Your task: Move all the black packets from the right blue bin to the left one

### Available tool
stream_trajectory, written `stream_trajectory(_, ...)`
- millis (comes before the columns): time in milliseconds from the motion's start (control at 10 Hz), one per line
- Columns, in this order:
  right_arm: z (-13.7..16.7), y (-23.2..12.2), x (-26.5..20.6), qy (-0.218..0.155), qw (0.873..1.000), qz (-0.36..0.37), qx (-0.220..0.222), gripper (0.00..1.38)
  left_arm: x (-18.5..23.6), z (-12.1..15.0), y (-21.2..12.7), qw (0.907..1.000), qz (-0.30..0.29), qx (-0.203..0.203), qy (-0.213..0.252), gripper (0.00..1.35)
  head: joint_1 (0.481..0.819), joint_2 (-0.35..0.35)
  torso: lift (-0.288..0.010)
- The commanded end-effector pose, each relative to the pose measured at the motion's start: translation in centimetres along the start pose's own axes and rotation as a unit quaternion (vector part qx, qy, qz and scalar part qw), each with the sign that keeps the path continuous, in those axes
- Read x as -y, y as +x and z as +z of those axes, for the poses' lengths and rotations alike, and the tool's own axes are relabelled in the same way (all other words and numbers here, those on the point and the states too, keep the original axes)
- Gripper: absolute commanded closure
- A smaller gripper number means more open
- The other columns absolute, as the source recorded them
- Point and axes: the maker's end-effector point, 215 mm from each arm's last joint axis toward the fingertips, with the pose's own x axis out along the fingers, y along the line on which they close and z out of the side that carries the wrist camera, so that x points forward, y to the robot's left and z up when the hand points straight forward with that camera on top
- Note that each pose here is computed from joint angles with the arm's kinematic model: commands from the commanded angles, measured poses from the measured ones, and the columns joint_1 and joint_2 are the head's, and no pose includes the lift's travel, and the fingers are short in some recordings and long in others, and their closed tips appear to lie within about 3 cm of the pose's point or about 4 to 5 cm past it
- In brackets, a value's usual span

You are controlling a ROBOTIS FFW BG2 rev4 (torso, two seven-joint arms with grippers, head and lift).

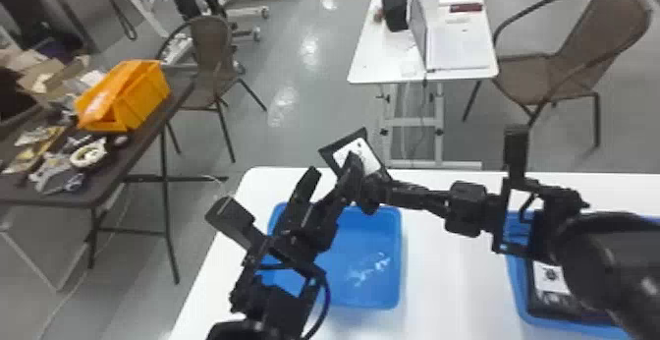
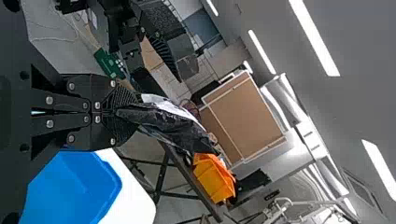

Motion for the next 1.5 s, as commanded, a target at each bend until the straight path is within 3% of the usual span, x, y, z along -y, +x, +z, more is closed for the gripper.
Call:
stream_trajectory(0, 0.3, 1.0, -0.4, -0.007, 1.000, 0.011, -0.010, 1.16, 0.5, -0.9, 0.6, 0.9998, -0.013, -0.017, -0.004, 0.15, 0.695, 0.271, 0.000)
stream_trajectory(200, 0.1, 1.2, -0.5, -0.004, 1.000, 0.015, -0.010, 1.16, 1.0, -1.6, 0.9, 0.9992, -0.023, -0.027, -0.018, 0.15, 0.695, 0.268, 0.000)
stream_trajectory(300, -0.2, 1.1, -0.5, 0.009, 1.000, 0.017, -0.005, 1.16, 1.0, -1.7, 1.0, 0.9991, -0.025, -0.027, -0.021, 0.34, 0.695, 0.265, 0.000)
stream_trajectory(400, -0.3, 1.1, -0.4, 0.012, 1.000, 0.017, -0.002, 1.16, 0.7, -1.6, 1.0, 0.9992, -0.022, -0.029, -0.013, 1.13, 0.695, 0.264, 0.000)
stream_trajectory(500, -0.2, 1.1, -0.4, 0.011, 1.000, 0.017, -0.003, 1.16, 0.6, -1.0, 1.0, 0.9996, -0.018, -0.019, -0.009, 1.21, 0.695, 0.263, 0.000)
stream_trajectory(800, -0.4, 1.0, 0.2, 0.013, 1.000, 0.012, 0.003, 1.16, 0.4, -0.5, 1.1, 0.9995, -0.016, -0.019, 0.018, 1.22, 0.695, 0.271, 0.000)
stream_trajectory(900, -0.2, 1.0, 0.5, 0.011, 1.000, 0.009, 0.010, 1.05, 0.5, 0.0, 1.2, 0.9994, -0.021, -0.014, 0.025, 1.22, 0.695, 0.271, 0.000)
stream_trajectory(1000, 0.3, 0.9, 0.2, 0.017, 0.999, 0.014, 0.028, 0.48, 0.3, 0.6, 1.2, 0.9990, -0.019, -0.006, 0.040, 1.22, 0.695, 0.269, 0.000)
stream_trajectory(1100, 1.1, 0.1, 0.0, 0.007, 0.999, 0.008, 0.041, 0.02, -0.6, 1.2, 1.0, 0.9977, -0.010, -0.002, 0.067, 1.22, 0.695, 0.271, 0.000)
stream_trajectory(1200, 2.0, -1.6, 0.7, -0.009, 0.999, -0.017, 0.048, 0.06, -2.6, 1.5, 0.2, 0.9920, 0.014, -0.002, 0.125, 1.22, 0.695, 0.273, 0.000)
stream_trajectory(1400, 0.8, -7.3, 3.9, -0.029, 0.991, -0.127, 0.038, 0.27, -8.4, 1.1, -2.1, 0.9525, 0.067, -0.031, 0.296, 1.22, 0.695, 0.277, 0.000)
